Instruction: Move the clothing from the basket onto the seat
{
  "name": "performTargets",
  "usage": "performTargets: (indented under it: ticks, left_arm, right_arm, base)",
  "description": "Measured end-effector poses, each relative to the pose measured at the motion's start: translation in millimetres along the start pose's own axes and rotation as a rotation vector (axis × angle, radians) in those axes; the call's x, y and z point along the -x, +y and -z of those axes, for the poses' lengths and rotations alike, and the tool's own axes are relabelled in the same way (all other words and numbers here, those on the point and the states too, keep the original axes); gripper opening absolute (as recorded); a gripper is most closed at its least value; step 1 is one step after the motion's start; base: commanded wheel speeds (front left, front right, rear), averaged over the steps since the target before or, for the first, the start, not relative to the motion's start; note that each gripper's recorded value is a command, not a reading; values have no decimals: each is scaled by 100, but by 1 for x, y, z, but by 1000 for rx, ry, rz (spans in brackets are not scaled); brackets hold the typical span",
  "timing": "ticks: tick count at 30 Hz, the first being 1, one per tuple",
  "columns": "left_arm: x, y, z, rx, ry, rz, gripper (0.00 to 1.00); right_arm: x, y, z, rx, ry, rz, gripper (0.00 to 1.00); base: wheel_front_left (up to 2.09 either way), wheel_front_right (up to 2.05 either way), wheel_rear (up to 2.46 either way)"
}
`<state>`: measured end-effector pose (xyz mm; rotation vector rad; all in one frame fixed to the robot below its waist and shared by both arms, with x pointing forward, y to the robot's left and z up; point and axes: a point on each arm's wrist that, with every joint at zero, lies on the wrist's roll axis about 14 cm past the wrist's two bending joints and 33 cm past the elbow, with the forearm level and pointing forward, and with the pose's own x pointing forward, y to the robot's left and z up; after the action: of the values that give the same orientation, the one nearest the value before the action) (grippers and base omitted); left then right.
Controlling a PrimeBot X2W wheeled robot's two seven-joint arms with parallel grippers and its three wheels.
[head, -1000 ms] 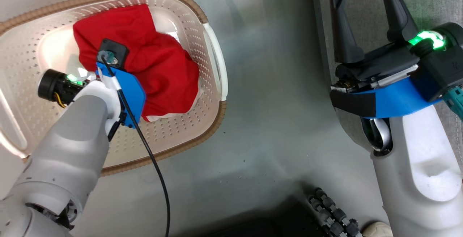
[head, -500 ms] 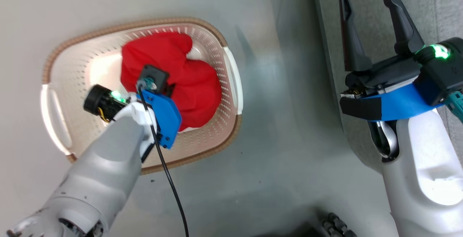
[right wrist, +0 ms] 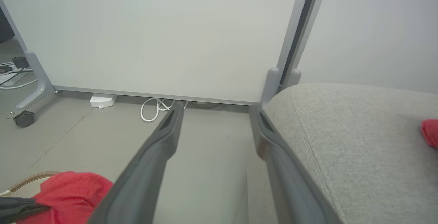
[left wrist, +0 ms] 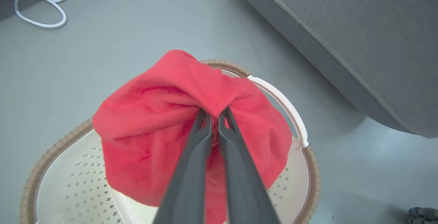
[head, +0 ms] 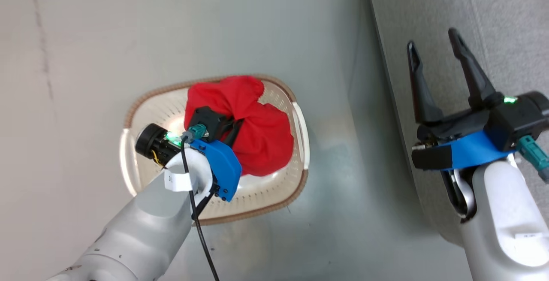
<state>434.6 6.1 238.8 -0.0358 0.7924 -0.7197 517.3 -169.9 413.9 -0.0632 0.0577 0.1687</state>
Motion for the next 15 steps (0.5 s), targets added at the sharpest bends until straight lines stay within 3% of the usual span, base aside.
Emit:
performTargets:
  ticks: [15]
  left_arm:
    - [82, -23, -135, -123, -406, -56, 0]
  right_arm:
    - [40, 15, -57, -10, -84, -20, 100]
  base:
    - [0, 0, 0]
